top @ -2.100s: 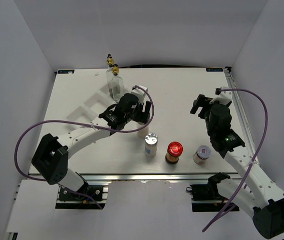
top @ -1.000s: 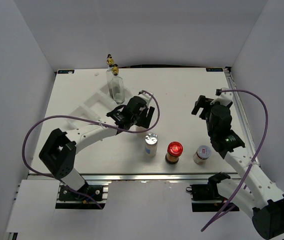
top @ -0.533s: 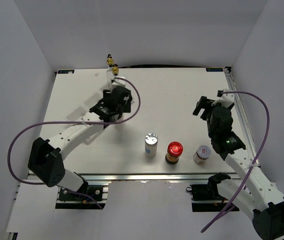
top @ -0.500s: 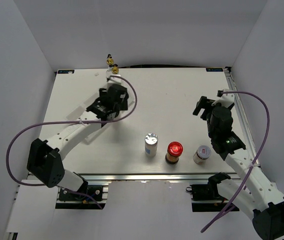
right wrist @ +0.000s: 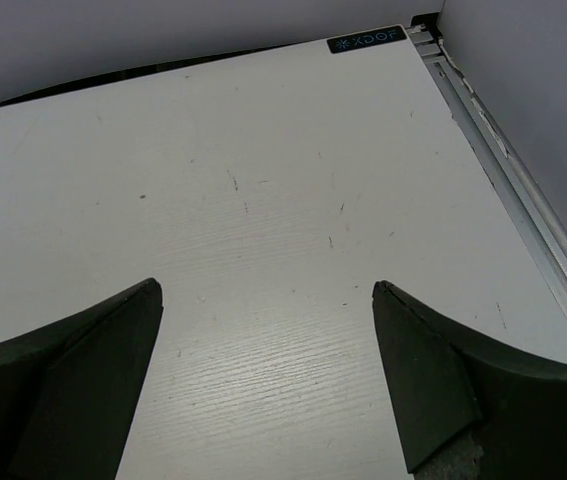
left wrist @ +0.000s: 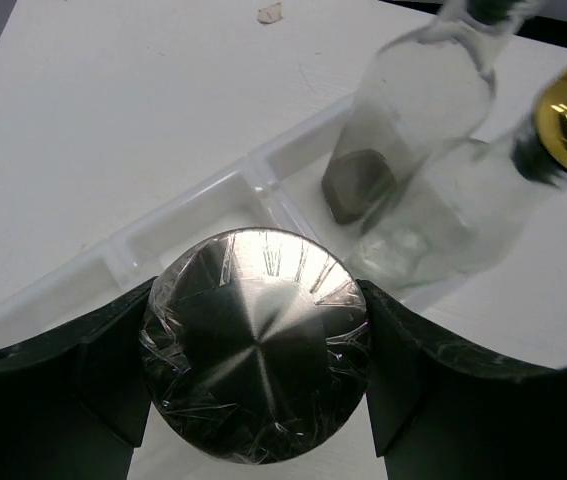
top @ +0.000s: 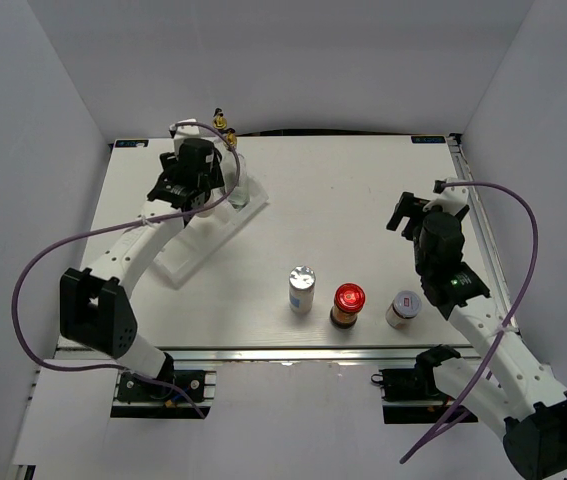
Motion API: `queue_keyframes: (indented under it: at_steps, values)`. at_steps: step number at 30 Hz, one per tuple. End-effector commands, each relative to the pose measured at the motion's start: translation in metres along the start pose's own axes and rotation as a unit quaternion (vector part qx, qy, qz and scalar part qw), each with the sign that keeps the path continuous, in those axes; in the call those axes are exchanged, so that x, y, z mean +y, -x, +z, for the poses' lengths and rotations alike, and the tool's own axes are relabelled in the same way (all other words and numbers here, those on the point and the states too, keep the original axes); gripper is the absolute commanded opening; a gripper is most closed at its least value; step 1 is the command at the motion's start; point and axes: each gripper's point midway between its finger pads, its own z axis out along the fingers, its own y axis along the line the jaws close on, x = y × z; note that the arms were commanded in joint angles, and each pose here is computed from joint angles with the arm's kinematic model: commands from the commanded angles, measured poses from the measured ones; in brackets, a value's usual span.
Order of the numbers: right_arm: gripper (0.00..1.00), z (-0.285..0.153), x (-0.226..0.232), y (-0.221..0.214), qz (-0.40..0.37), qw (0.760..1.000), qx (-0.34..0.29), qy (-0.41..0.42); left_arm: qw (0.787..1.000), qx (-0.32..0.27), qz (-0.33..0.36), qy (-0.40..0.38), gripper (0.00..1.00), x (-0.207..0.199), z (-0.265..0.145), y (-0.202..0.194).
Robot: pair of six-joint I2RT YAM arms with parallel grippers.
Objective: Organize the condiment bottles
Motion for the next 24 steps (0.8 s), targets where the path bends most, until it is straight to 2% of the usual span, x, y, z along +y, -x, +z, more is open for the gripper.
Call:
queue_keyframes:
  at_steps: [1, 13, 17, 19, 20, 22, 23, 24]
  values:
    - [0.89, 0.005, -0.004, 0.011, 0.005, 1.000, -0.024, -0.014, 0.999, -0.029, -0.034, 0.010, 0.28, 0.008, 0.015, 0.030]
    - [0.89, 0.014, -0.015, 0.002, -0.011, 0.999, -0.015, -0.047, 0.999, -0.008, -0.046, 0.009, 0.31, 0.027, 0.071, 0.013]
    - [0.90, 0.015, -0.015, 0.000, -0.013, 0.999, -0.009, -0.047, 0.998, 0.004, -0.052, 0.018, 0.40, 0.033, 0.088, 0.002]
    - [0.89, 0.015, -0.017, 0.000, -0.012, 0.999, -0.011, -0.049, 0.998, 0.011, -0.051, 0.026, 0.41, 0.034, 0.095, -0.003]
    - [0.89, 0.015, -0.017, 0.000, -0.012, 0.999, -0.011, -0.049, 0.998, 0.014, -0.050, 0.031, 0.45, 0.036, 0.097, -0.004]
    - [0.89, 0.015, -0.016, 0.001, -0.011, 0.999, -0.012, -0.047, 0.998, 0.018, -0.050, 0.035, 0.61, 0.037, 0.100, -0.007]
    - [0.89, 0.015, -0.017, 0.001, -0.013, 0.999, -0.011, -0.048, 0.998, 0.022, -0.048, 0.035, 0.72, 0.037, 0.100, -0.010]
    - [0.89, 0.014, -0.018, 0.001, -0.013, 0.999, -0.011, -0.050, 0.998, 0.023, -0.049, 0.037, 0.90, 0.037, 0.101, -0.011]
